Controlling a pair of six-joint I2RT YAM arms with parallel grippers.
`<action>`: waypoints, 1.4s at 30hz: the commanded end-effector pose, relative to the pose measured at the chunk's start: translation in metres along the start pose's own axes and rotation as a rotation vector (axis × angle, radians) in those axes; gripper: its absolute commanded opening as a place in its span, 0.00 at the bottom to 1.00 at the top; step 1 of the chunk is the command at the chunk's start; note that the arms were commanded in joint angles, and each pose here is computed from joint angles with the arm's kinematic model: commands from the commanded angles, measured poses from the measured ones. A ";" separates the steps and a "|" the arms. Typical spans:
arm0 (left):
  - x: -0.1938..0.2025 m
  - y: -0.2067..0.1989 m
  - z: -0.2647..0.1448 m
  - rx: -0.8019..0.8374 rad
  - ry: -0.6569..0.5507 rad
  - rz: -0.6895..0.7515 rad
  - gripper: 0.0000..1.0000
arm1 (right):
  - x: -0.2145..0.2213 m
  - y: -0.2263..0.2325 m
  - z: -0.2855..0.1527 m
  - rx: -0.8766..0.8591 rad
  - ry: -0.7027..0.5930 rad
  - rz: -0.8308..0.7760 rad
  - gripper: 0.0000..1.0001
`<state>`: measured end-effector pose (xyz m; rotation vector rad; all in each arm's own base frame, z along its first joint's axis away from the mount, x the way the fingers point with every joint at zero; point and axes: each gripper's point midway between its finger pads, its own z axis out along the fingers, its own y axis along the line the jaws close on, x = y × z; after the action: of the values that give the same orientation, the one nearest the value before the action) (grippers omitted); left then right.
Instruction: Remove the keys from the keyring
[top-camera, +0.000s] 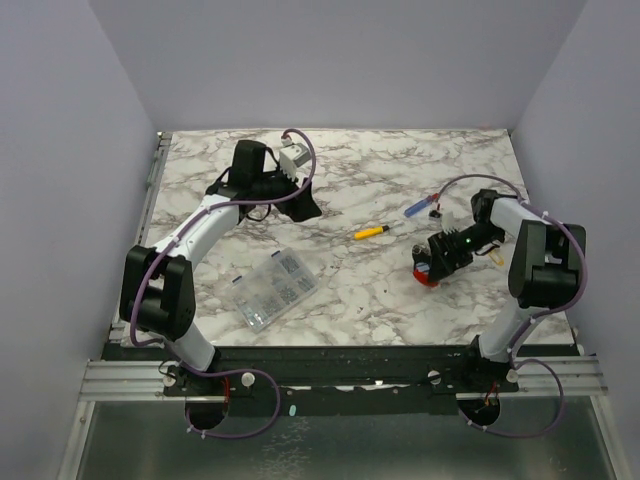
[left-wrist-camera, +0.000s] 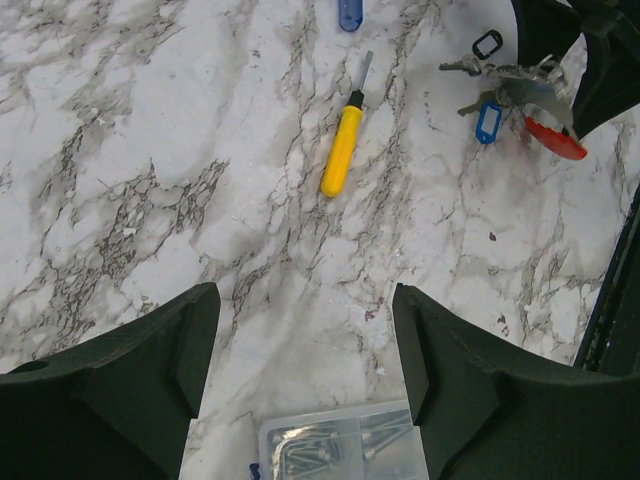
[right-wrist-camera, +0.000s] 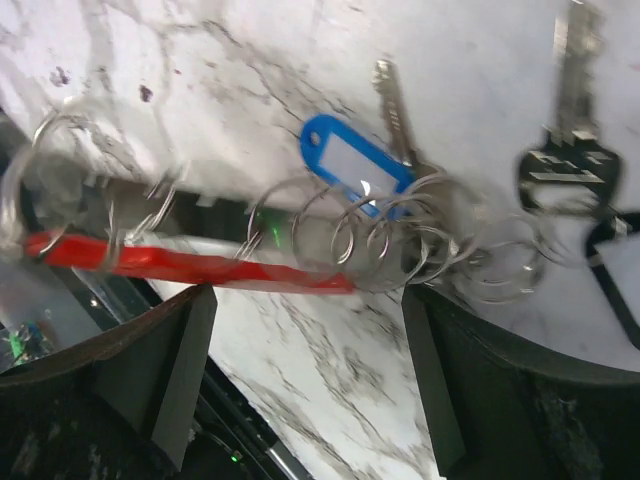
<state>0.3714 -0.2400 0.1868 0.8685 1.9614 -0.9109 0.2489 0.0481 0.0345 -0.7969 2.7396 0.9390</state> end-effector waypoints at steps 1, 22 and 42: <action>0.004 -0.005 -0.003 0.012 0.010 0.011 0.76 | 0.003 0.022 0.026 -0.103 0.024 -0.009 0.84; 0.009 -0.040 0.059 0.157 0.069 0.020 0.70 | -0.061 0.046 -0.004 0.147 -0.138 -0.599 0.63; 0.006 -0.022 0.045 0.110 0.044 -0.002 0.71 | -0.033 0.023 0.073 0.206 0.103 -0.849 0.58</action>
<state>0.3681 -0.2841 0.1523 0.9476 2.0152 -1.0013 0.2516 0.1305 0.0184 -1.7113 2.1294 0.5459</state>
